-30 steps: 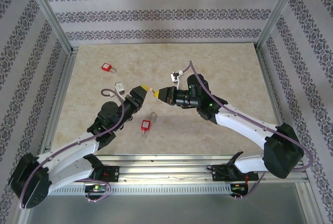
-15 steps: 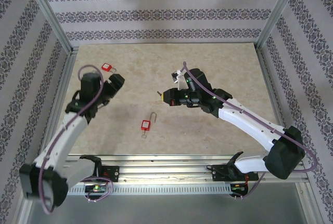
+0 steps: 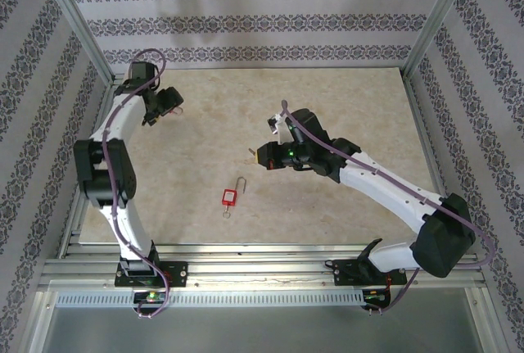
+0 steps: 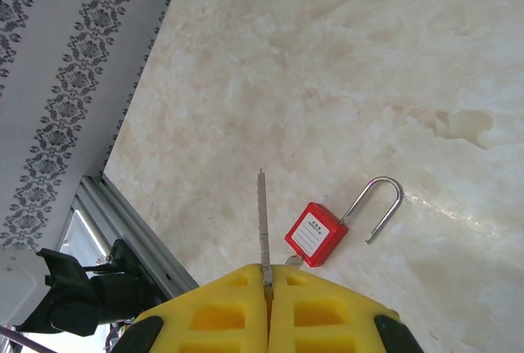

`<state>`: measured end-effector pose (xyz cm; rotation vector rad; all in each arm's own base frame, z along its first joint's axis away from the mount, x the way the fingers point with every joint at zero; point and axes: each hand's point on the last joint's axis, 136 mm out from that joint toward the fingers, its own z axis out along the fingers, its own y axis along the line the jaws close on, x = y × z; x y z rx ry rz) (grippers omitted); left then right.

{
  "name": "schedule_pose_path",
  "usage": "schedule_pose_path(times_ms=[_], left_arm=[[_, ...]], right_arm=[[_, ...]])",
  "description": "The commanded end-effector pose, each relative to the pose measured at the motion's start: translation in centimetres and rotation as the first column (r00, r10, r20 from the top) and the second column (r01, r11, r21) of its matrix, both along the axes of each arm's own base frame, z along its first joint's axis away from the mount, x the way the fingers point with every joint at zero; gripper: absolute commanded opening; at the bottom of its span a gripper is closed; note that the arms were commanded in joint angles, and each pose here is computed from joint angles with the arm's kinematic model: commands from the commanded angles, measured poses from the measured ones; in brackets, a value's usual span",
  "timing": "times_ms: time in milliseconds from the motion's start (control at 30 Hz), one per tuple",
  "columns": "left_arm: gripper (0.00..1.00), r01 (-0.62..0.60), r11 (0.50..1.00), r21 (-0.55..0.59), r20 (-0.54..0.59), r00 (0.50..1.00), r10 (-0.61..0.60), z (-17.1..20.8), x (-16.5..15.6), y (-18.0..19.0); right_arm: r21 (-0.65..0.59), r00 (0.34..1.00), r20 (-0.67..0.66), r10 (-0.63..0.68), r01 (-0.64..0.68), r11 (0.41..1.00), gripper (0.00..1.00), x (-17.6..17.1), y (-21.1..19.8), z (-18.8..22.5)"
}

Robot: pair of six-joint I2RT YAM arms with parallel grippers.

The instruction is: Unlock with the key

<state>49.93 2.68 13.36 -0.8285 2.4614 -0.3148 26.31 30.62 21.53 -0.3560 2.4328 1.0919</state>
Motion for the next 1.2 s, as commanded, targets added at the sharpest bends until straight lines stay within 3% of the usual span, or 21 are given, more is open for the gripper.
schedule_pose_path(times_ms=[0,300,700,1167], left_arm=[[0.79,-0.023,0.999,0.029,-0.067,0.997,0.025,-2.0,0.9,1.8],[0.77,-0.129,0.991,0.033,-0.141,0.981,0.132,-8.0,4.1,4.1],[0.77,-0.234,0.972,0.021,-0.131,0.963,0.234,-10.5,7.0,4.9],[0.77,-0.149,0.979,0.139,-0.252,0.951,0.181,-11.4,7.8,6.3]], right_arm=[[0.011,0.999,0.017,0.047,-0.047,0.999,0.00,-0.2,1.0,0.3],[0.032,0.996,-0.042,0.084,-0.082,0.996,0.00,-0.3,2.1,-2.3],[0.035,0.984,-0.093,0.151,-0.148,0.988,0.00,-1.1,4.8,-4.7],[0.048,0.978,-0.112,0.176,-0.171,0.984,0.00,-1.5,5.2,-5.6]])
